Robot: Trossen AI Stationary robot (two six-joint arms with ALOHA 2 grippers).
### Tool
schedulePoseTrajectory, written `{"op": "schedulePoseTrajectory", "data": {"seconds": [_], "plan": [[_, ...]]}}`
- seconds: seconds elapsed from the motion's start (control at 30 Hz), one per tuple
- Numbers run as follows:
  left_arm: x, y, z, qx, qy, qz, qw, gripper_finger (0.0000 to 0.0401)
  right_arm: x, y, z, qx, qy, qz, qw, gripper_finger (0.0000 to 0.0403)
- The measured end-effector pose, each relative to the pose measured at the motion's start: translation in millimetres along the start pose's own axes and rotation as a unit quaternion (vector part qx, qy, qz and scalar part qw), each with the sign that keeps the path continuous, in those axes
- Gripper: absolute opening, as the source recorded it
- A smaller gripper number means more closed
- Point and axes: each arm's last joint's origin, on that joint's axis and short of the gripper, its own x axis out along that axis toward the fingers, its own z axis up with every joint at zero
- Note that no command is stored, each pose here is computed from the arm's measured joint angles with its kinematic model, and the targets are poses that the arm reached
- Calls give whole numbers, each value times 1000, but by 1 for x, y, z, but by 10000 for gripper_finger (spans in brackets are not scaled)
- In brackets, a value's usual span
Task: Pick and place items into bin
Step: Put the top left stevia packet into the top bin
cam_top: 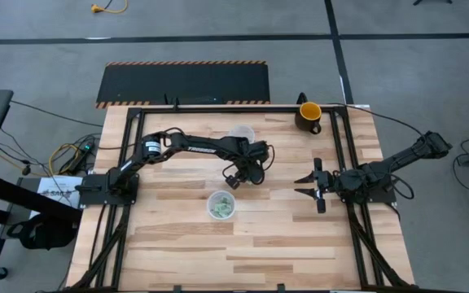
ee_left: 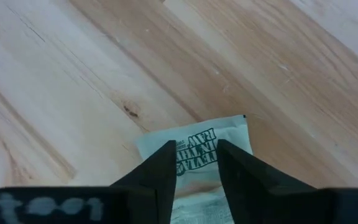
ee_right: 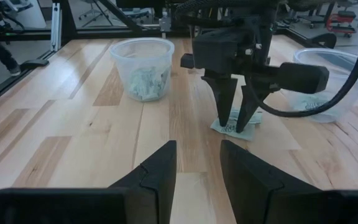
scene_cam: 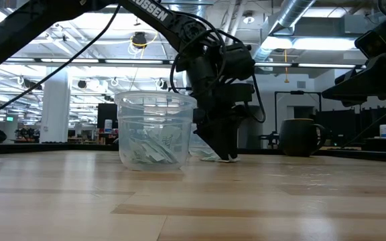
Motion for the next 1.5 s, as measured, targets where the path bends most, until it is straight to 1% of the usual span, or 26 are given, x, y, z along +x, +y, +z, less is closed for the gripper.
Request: {"op": "schedulePoseTrajectory", "data": {"seconds": [0.1,0.23,0.33,0.57,0.77,0.9,1.03,1.17,1.3,1.4,1.5], "plan": [[6,3,-1,-5,-6,-1,1000,95,0,0,0,0,0,0,1000,118],[15,8,-6,-24,-16,-38,999,80,0,0,0,0,0,0,1000,118],[14,12,-7,-29,-13,-46,998,65,0,0,0,0,0,0,1000,118],[15,12,-8,-28,-6,-43,999,7,0,0,0,0,0,0,1000,118],[8,16,-3,-25,-5,-40,999,3,0,0,0,0,0,0,1000,118],[0,22,4,-20,14,-20,999,2,0,0,0,0,0,0,1000,118],[-16,31,18,-9,26,20,999,0,0,0,0,0,0,0,1000,118],[-36,37,28,-6,27,31,999,0,0,0,0,0,0,0,1000,118],[-71,45,35,-8,31,50,998,0,0,0,0,0,0,0,1000,118],[-97,49,31,-19,54,56,997,0,0,0,0,0,0,0,1000,118],[-119,52,16,-50,72,61,994,0,0,0,0,0,0,0,1000,118]]}}
